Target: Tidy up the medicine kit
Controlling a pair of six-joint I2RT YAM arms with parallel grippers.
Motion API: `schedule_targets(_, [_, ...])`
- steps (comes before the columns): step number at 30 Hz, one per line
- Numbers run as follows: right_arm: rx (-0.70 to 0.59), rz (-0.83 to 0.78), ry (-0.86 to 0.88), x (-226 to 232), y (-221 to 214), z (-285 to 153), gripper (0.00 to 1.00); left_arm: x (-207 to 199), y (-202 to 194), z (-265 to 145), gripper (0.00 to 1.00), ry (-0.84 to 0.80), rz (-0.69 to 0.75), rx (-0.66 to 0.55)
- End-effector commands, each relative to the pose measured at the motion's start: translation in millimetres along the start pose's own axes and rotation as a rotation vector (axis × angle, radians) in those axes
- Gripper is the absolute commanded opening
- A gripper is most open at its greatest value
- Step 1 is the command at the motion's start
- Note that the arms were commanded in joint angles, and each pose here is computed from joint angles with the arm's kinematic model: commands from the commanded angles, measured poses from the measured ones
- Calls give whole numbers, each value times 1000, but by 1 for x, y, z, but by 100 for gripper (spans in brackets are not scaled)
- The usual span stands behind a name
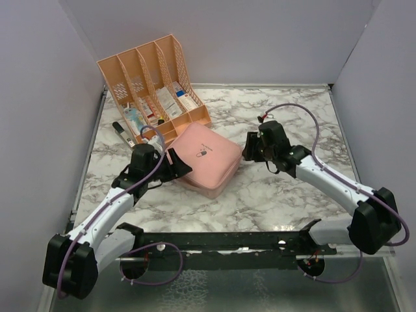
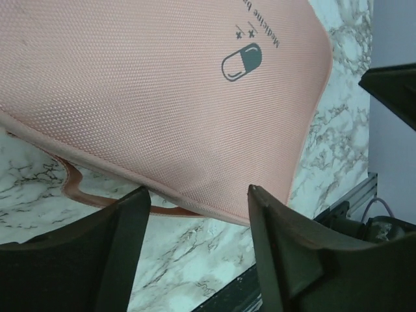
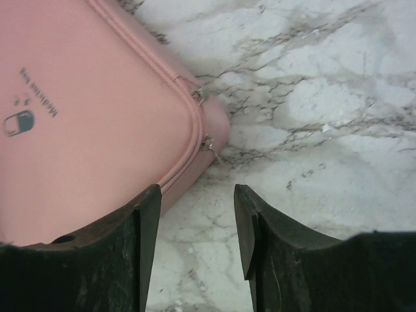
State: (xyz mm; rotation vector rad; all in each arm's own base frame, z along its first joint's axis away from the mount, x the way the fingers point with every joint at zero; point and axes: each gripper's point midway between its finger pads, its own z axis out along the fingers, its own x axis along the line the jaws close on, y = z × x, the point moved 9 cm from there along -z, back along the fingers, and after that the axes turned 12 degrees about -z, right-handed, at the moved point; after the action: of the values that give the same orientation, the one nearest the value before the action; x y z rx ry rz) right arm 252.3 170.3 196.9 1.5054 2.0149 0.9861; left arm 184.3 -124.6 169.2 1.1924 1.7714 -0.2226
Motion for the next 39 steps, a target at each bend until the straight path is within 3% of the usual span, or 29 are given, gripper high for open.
schedule_targets(1, [44, 104, 174, 14, -12, -21, 51, -20, 25, -9, 68, 21, 110, -122])
schedule_targets(7, [40, 246, 436, 37, -19, -26, 53, -27, 41, -19, 81, 101, 170, -214])
schedule_targets(11, [99, 340, 456, 42, -29, -17, 53, -30, 44, -20, 88, 101, 171, -228])
schedule_targets(25, [156, 375, 481, 47, -48, 12, 49, -26, 38, -23, 90, 103, 146, -231])
schedule_targets(27, [169, 375, 457, 45, -50, 14, 44, -26, 39, -24, 90, 99, 149, -233])
schedule_targets(30, [179, 344, 362, 37, -54, 16, 18, -26, 39, -26, 90, 104, 152, -242])
schedule_targets(32, [176, 296, 264, 28, -55, 18, 7, -25, 38, -27, 90, 111, 151, -246])
schedule_targets(39, [158, 57, -28, -4, -48, 17, 1, -13, 34, -15, 90, 107, 93, -261])
